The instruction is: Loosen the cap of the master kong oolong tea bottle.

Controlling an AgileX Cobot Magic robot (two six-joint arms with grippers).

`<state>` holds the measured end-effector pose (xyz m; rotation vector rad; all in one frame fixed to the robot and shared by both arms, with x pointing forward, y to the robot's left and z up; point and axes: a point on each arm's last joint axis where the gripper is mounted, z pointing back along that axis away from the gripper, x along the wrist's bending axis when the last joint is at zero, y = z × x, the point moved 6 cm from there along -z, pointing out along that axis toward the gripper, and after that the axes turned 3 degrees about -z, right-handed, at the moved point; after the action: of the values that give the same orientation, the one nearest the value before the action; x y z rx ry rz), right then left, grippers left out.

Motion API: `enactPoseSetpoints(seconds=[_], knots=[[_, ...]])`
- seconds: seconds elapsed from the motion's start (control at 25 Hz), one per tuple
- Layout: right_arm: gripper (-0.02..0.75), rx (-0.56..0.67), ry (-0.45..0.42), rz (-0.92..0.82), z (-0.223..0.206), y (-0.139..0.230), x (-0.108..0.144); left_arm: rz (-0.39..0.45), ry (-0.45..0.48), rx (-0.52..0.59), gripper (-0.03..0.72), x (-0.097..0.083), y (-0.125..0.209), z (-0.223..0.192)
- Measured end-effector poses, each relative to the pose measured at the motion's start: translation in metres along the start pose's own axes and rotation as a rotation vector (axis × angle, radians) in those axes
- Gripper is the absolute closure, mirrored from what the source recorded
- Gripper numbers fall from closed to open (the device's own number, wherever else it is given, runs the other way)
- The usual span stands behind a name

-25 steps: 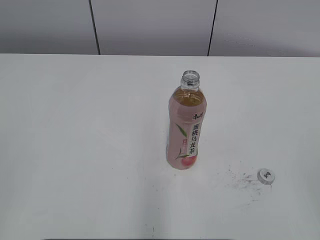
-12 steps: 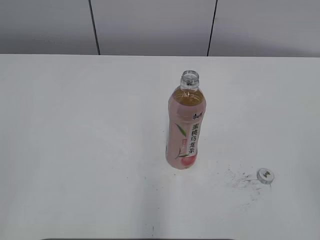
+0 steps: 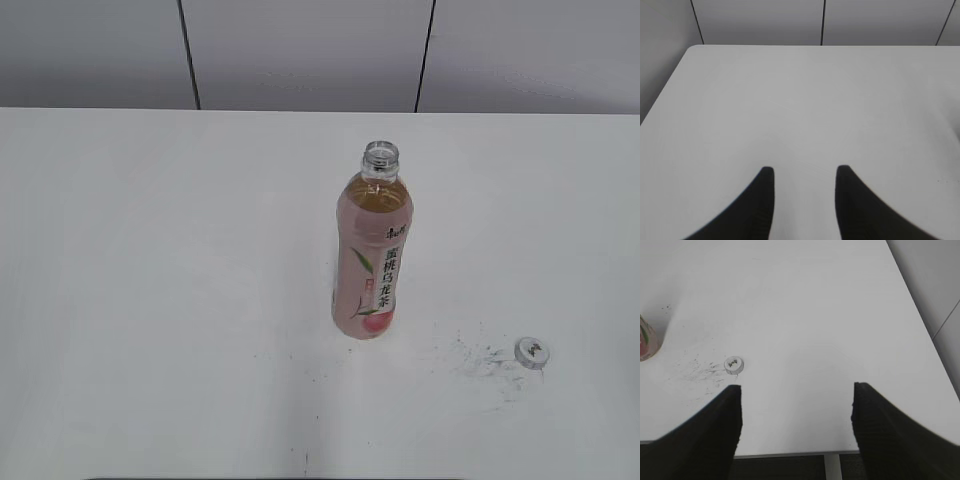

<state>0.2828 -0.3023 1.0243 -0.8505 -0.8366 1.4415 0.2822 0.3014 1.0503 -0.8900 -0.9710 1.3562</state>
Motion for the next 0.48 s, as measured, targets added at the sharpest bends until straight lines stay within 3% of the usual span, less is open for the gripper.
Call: enactPoseSetpoints(seconds=[0.48], knots=[[0.219, -0.001, 0.000, 0.000, 0.0000, -0.0002, 0.0000, 0.000, 0.000, 0.000, 0.444, 0.0000, 0.0000, 0.0000]])
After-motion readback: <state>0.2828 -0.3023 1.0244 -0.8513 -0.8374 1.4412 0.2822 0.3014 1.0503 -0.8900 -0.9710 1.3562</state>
